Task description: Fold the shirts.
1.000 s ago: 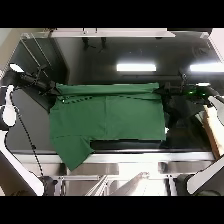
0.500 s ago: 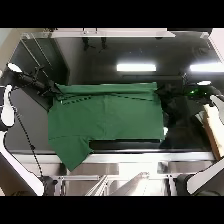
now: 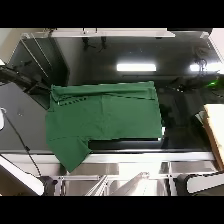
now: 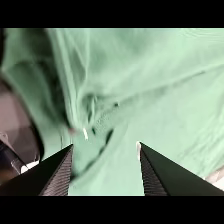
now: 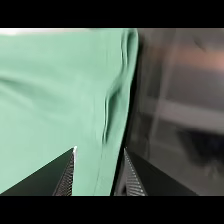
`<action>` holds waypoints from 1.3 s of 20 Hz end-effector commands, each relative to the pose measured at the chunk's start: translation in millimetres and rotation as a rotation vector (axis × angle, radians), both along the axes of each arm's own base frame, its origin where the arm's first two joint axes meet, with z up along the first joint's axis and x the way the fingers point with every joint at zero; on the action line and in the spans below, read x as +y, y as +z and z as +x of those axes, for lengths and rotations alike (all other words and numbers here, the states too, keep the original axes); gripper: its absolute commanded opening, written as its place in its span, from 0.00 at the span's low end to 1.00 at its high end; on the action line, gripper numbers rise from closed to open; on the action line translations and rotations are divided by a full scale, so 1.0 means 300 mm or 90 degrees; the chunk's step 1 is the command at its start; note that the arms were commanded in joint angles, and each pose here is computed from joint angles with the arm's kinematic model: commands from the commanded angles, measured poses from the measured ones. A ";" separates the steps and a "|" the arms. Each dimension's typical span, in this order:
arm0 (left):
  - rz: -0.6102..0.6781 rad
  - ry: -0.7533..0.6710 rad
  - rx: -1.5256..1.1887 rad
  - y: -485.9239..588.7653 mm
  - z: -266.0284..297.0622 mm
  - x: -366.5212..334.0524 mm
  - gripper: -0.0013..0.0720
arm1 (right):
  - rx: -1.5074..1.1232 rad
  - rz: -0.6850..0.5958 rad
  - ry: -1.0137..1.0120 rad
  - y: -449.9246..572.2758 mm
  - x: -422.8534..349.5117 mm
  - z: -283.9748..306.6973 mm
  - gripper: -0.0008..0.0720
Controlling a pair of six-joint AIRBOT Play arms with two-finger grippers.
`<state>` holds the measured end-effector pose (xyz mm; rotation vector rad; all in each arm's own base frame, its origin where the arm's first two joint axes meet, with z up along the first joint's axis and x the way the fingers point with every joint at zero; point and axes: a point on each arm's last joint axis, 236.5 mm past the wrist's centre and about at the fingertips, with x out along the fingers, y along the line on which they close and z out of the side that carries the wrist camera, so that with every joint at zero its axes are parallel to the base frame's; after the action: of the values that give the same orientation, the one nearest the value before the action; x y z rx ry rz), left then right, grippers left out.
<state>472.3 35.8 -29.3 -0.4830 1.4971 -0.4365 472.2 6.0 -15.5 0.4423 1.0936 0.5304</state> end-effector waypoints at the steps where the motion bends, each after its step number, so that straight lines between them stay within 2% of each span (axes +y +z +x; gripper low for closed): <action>1: 0.005 0.034 -0.010 0.140 -0.060 0.040 0.62 | 0.143 -0.031 -0.007 -0.015 -0.024 -0.184 0.51; 6: -0.012 0.077 0.039 0.197 -0.305 0.008 0.62 | 0.332 0.023 -0.009 -0.173 0.087 -0.526 0.51; 9: -0.039 0.100 0.111 0.139 -0.537 -0.080 0.63 | 0.409 0.039 -0.085 -0.307 0.156 -0.706 0.51; 11: -0.057 0.111 0.159 0.082 -0.695 -0.155 0.62 | 0.400 0.009 -0.100 -0.414 0.170 -0.771 0.51; 12: -0.063 0.116 0.179 0.053 -0.762 -0.188 0.63 | 0.393 -0.004 -0.103 -0.450 0.172 -0.785 0.51; 13: -0.067 0.120 0.198 0.023 -0.825 -0.218 0.63 | 0.390 -0.002 -0.097 -0.465 0.186 -0.790 0.45; 16: -0.038 0.129 0.224 -0.056 -0.968 -0.251 0.63 | 0.342 0.074 -0.088 -0.416 0.264 -0.723 0.45; 19: -0.039 0.129 0.223 -0.064 -1.034 -0.285 0.63 | 0.286 0.135 -0.090 -0.363 0.308 -0.654 0.45; 23: 0.018 0.149 0.247 -0.066 -1.112 -0.230 0.63 | 0.273 0.127 -0.102 -0.369 0.294 -0.632 0.45; 26: 0.045 0.203 0.238 -0.092 -1.115 -0.156 0.63 | 0.262 0.127 -0.102 -0.361 0.291 -0.616 0.45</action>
<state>145.9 -28.7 -49.0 -0.7661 1.7609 -0.1337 268.5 104.1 -117.8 0.8598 1.4597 0.4746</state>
